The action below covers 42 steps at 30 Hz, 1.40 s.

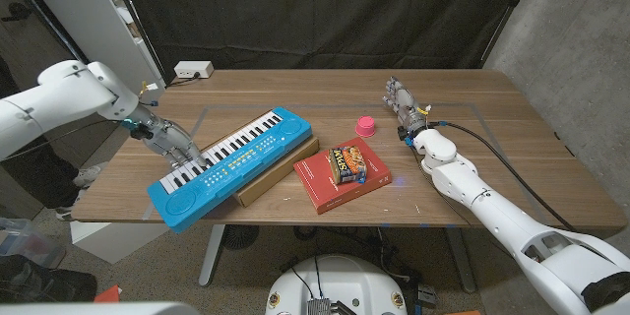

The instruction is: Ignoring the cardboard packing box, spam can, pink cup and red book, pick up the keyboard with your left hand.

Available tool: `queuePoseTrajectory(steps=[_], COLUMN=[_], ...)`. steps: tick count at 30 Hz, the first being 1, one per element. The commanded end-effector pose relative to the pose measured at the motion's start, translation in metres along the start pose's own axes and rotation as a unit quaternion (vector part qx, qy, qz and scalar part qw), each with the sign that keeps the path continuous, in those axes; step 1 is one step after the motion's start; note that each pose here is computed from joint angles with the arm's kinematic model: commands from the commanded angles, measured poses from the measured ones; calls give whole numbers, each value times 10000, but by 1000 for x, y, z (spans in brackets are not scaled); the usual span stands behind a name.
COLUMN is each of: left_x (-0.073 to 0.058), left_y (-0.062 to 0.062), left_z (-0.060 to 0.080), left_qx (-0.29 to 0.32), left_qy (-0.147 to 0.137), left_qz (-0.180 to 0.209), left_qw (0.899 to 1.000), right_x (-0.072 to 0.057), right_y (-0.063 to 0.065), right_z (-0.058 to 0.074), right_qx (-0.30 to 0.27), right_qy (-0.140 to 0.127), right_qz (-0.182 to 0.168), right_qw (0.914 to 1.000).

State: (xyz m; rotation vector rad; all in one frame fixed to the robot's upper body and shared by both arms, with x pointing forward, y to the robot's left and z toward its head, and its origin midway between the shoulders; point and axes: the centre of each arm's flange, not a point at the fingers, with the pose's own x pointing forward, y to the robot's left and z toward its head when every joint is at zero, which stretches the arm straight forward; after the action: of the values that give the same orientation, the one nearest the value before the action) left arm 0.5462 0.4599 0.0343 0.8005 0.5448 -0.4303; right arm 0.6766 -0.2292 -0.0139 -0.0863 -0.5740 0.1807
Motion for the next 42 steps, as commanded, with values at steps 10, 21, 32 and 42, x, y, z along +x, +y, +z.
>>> queuePoseTrajectory(steps=[10, 21, 32, 42], left_x=[7, 4, 6, 0], left_y=[-23, -31, -33, -37], left_z=[-54, -63, -59, -53], left_qx=[-1400, -1702, -1805, -2020], left_qy=[-946, -1379, -1836, -2500], left_qz=[2302, 2610, 2712, 2870], left_qw=[9584, 9402, 9274, 9024], right_x=[-2, -3, -8, -9], right_y=[0, 3, 3, 2], right_z=[4, 5, 9, 10], right_qx=[-92, -105, -147, -147], right_qy=[-38, -75, -110, -141], right_qz=[79, 100, 55, 54], right_qw=[9999, 9999, 9998, 9998])
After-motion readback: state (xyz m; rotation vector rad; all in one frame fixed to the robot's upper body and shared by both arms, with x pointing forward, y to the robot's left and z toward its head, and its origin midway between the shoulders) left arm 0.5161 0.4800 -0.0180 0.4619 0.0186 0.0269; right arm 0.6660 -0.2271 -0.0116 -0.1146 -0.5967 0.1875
